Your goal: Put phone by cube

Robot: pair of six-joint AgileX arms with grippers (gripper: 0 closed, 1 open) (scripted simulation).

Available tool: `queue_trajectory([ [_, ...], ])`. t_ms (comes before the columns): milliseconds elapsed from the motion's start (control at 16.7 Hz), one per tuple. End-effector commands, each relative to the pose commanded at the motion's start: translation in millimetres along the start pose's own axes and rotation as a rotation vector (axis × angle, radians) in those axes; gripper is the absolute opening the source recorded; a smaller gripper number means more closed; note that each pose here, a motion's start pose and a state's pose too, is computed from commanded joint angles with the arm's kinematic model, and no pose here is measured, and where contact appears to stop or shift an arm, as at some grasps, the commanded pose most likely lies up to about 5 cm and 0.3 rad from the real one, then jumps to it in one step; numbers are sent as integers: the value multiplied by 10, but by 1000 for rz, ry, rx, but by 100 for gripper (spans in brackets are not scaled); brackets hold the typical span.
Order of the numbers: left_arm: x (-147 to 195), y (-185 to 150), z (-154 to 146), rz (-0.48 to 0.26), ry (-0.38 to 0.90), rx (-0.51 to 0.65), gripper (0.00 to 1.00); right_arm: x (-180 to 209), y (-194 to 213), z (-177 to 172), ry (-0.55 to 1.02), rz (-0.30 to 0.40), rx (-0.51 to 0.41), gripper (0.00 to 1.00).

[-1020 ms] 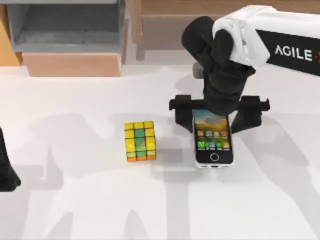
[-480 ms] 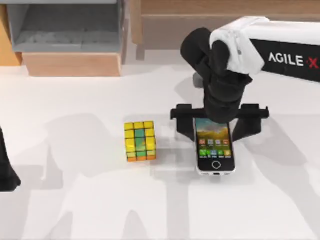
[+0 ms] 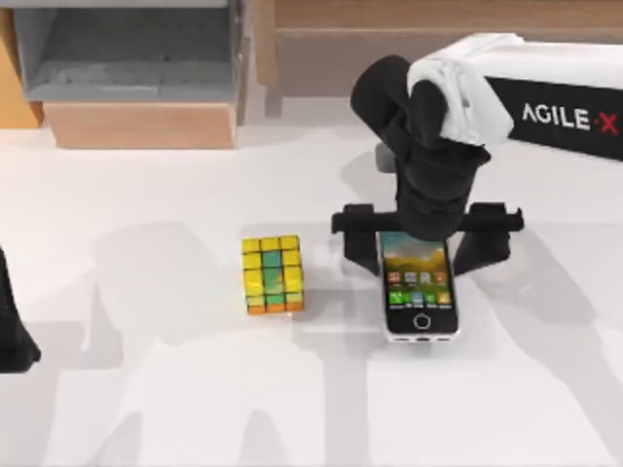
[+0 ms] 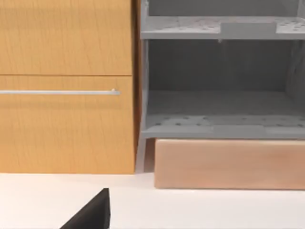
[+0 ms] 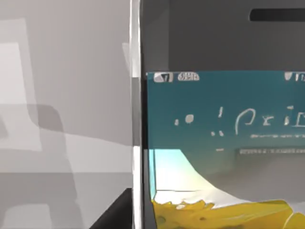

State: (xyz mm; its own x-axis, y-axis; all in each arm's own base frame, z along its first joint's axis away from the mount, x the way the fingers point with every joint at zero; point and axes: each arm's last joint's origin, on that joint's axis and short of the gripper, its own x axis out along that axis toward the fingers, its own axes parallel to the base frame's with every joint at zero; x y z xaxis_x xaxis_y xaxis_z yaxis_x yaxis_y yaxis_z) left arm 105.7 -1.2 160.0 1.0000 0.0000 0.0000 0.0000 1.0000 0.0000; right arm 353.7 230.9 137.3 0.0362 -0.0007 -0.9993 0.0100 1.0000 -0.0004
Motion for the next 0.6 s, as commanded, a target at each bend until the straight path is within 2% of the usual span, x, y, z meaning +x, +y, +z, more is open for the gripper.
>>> queue_trajectory([
  [240, 0, 0, 0, 0, 0, 0, 100, 0, 0, 0, 0, 0, 0, 98],
  [600, 0, 0, 0, 0, 0, 0, 100, 0, 0, 0, 0, 0, 0, 100],
])
